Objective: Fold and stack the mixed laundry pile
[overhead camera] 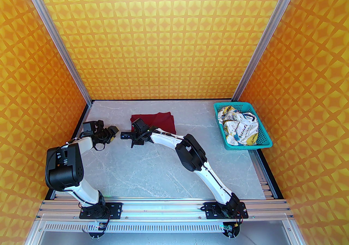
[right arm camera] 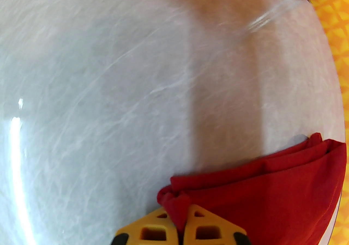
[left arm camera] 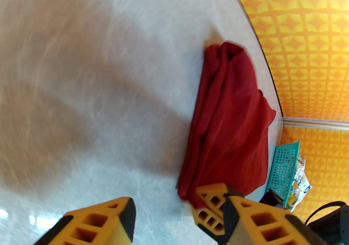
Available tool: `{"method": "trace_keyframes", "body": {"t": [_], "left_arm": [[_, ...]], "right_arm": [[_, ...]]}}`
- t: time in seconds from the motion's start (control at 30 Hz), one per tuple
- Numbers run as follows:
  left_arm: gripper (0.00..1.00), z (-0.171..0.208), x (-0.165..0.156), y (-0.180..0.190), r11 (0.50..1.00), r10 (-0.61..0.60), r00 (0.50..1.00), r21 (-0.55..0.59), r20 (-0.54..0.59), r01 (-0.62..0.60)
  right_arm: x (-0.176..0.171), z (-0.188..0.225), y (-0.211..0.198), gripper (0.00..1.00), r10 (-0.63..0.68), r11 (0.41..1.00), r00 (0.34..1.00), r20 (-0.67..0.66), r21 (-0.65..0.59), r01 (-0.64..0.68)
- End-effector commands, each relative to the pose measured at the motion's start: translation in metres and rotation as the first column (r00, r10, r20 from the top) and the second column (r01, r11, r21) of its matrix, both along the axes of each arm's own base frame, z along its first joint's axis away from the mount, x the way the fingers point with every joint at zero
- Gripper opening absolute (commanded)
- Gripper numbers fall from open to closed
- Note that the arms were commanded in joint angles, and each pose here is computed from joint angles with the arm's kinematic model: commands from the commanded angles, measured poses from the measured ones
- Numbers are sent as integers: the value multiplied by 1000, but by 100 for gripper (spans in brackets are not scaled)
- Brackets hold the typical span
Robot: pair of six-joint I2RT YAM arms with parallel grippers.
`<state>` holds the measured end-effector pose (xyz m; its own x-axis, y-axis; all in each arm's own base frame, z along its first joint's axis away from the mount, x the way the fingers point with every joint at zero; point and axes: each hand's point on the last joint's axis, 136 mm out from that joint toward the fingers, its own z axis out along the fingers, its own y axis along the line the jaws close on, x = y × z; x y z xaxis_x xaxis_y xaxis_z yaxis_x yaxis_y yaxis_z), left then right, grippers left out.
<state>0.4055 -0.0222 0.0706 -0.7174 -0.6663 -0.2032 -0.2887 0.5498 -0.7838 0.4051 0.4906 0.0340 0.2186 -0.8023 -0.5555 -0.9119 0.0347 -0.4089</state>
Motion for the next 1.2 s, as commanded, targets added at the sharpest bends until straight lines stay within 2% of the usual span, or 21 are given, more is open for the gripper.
{"method": "trace_keyframes", "body": {"t": [0.0, 0.17, 0.3, 0.47, 0.77, 0.9, 1.17], "left_arm": [[63, 8, 4, -22, 997, 10, 999, -80, 30, -8], [73, 11, 18, -49, 988, 10, 999, -156, 53, -2], [71, 3, 28, -66, 980, 19, 999, -200, 37, -11], [72, -10, 34, -80, 980, 33, 999, -194, -11, -34], [72, -11, 57, -95, 971, 46, 999, -235, 2, -44], [68, -14, 67, -95, 966, 72, 997, -248, -10, -72], [52, -20, 85, -106, 964, 82, 996, -252, -33, -88]], "right_arm": [[4, 58, 4, 0, -20, 981, 1000, 18, 195, 16], [3, 74, -8, 0, -30, 964, 999, 10, 263, 26], [2, 80, -14, 0, -37, 955, 999, 4, 294, 34], [-1, 85, -18, 0, -33, 949, 999, -1, 314, 32], [-8, 84, -20, 0, -12, 948, 1000, -15, 319, 16], [-10, 89, -19, 0, -8, 940, 1000, -11, 342, 11], [-10, 100, -20, 0, -19, 927, 1000, 12, 376, 14]]}}
